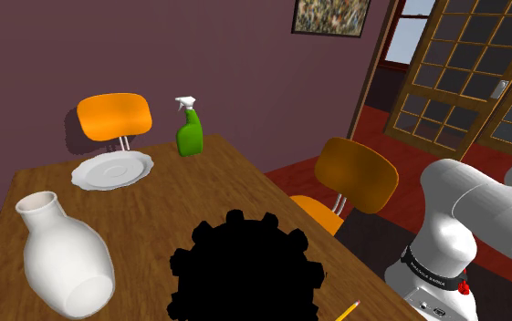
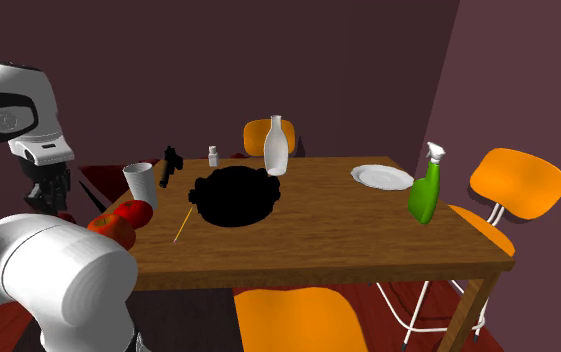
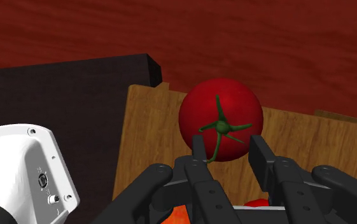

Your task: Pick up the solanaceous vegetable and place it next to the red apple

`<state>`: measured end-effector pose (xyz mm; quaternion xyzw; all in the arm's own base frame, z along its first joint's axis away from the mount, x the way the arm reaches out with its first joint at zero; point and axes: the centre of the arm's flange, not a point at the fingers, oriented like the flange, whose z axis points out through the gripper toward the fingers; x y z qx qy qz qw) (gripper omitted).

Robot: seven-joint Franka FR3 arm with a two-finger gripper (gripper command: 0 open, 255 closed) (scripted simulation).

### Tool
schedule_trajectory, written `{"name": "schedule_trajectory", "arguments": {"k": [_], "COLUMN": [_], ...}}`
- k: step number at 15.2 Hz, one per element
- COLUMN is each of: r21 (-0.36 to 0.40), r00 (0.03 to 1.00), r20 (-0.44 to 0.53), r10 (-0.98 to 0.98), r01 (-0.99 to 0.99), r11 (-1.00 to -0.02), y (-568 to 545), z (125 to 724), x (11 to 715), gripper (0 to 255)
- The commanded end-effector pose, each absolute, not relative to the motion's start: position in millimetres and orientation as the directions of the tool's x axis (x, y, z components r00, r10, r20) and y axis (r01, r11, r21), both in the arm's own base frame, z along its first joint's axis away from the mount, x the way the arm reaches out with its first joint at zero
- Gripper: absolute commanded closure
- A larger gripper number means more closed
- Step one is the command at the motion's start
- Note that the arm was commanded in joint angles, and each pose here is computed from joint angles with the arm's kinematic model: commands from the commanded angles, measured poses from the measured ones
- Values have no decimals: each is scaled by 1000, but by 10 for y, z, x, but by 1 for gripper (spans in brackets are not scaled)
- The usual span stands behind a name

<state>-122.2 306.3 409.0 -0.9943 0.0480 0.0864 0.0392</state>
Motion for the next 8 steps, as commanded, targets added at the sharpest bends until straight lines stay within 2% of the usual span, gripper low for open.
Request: {"name": "schedule_trajectory", "arguments": {"k": [1,8], "r21": [-70,-70], "r00": [980,980], "r20": [-176,-176], "r10": [-89,-89], "r01": [-102,-102], "r11": [-992,-992], "y": [3056,3056], "z": [3991,3781], "x": [-1225,-1225], "gripper": [255,255]}}
